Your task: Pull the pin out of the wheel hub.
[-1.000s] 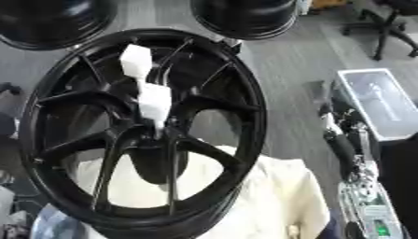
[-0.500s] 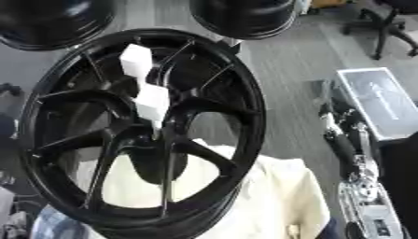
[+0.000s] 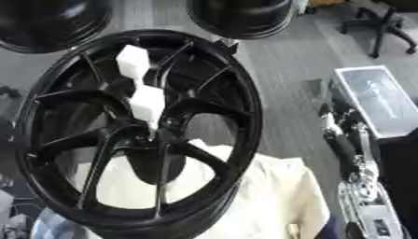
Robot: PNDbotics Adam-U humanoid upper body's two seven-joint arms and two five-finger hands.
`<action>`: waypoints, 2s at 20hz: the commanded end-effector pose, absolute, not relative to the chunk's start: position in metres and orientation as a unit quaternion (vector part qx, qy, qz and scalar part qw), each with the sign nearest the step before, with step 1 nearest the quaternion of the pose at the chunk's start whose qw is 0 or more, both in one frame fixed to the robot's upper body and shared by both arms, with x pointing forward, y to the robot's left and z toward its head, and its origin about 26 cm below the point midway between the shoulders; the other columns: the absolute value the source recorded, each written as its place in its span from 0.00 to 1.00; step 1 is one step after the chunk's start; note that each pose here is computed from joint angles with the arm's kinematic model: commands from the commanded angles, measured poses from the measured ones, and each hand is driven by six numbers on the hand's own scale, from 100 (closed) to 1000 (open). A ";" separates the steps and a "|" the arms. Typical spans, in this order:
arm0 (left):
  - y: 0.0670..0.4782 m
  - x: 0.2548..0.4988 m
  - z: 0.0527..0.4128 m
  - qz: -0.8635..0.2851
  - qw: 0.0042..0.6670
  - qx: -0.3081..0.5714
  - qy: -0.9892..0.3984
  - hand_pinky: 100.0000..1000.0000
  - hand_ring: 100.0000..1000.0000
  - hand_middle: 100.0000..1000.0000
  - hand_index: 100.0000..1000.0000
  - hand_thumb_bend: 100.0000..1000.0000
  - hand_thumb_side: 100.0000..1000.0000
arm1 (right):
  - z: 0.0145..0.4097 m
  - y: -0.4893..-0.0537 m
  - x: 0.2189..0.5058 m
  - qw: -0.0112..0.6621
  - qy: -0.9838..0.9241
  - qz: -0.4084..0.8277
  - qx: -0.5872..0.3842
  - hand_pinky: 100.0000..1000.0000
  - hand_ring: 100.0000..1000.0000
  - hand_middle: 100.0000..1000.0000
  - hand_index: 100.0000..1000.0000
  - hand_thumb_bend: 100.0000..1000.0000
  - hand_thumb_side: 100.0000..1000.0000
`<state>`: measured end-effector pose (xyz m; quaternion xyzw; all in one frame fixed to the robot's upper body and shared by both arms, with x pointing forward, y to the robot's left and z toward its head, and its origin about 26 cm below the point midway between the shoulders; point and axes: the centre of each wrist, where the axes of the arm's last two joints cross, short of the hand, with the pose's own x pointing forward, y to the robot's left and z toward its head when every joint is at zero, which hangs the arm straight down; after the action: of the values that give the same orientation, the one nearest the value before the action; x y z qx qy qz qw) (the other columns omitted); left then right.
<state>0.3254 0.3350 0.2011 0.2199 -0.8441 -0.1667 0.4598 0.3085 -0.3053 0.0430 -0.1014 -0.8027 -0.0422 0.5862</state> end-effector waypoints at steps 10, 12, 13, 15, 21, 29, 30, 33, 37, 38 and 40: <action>0.332 0.345 0.335 -0.596 0.296 0.279 -0.692 0.79 0.81 0.80 0.88 0.51 0.60 | 0.048 -0.312 0.307 0.586 -0.803 -0.007 -0.108 0.78 0.73 0.71 0.82 0.09 0.42; 0.320 0.360 0.337 -0.626 0.288 0.259 -0.677 0.79 0.81 0.80 0.88 0.52 0.60 | 0.047 -0.313 0.306 0.587 -0.802 -0.004 -0.109 0.78 0.74 0.71 0.82 0.09 0.42; 0.315 0.368 0.337 -0.636 0.290 0.254 -0.669 0.79 0.81 0.80 0.88 0.52 0.60 | 0.047 -0.313 0.306 0.588 -0.802 -0.003 -0.109 0.78 0.74 0.71 0.82 0.09 0.42; 0.301 0.387 0.333 -0.649 0.292 0.240 -0.660 0.78 0.81 0.80 0.87 0.53 0.60 | 0.046 -0.313 0.306 0.589 -0.801 -0.001 -0.108 0.78 0.74 0.71 0.82 0.09 0.43; 0.258 0.429 0.310 -0.676 0.288 0.213 -0.644 0.78 0.82 0.81 0.87 0.54 0.59 | 0.045 -0.310 0.306 0.592 -0.800 0.000 -0.102 0.78 0.73 0.71 0.82 0.09 0.43; 0.238 0.448 0.285 -0.697 0.288 0.193 -0.627 0.78 0.81 0.80 0.87 0.52 0.56 | 0.045 -0.308 0.307 0.592 -0.800 0.004 -0.096 0.78 0.73 0.71 0.82 0.09 0.43; 0.237 0.449 0.284 -0.700 0.289 0.192 -0.624 0.78 0.81 0.80 0.87 0.52 0.56 | 0.045 -0.308 0.307 0.592 -0.800 0.004 -0.096 0.78 0.73 0.71 0.82 0.09 0.43; 0.235 0.452 0.275 -0.703 0.295 0.193 -0.618 0.78 0.81 0.79 0.86 0.51 0.54 | 0.045 -0.307 0.307 0.592 -0.800 0.004 -0.095 0.78 0.73 0.71 0.82 0.09 0.43; 0.234 0.456 0.263 -0.704 0.300 0.188 -0.616 0.76 0.78 0.75 0.83 0.46 0.48 | 0.044 -0.307 0.307 0.592 -0.800 0.004 -0.093 0.78 0.73 0.71 0.82 0.09 0.43; 0.234 0.457 0.261 -0.707 0.301 0.184 -0.613 0.76 0.77 0.74 0.82 0.46 0.47 | 0.044 -0.307 0.307 0.592 -0.800 0.004 -0.094 0.78 0.73 0.71 0.82 0.09 0.43; 0.234 0.457 0.258 -0.712 0.303 0.177 -0.609 0.75 0.76 0.72 0.80 0.44 0.45 | 0.044 -0.307 0.307 0.592 -0.800 0.003 -0.094 0.78 0.73 0.71 0.82 0.09 0.43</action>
<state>0.4576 0.2330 0.2487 0.1704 -0.6075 -0.7107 0.3111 0.3052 -0.3036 0.0367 -0.0907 -0.7935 -0.0019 0.6017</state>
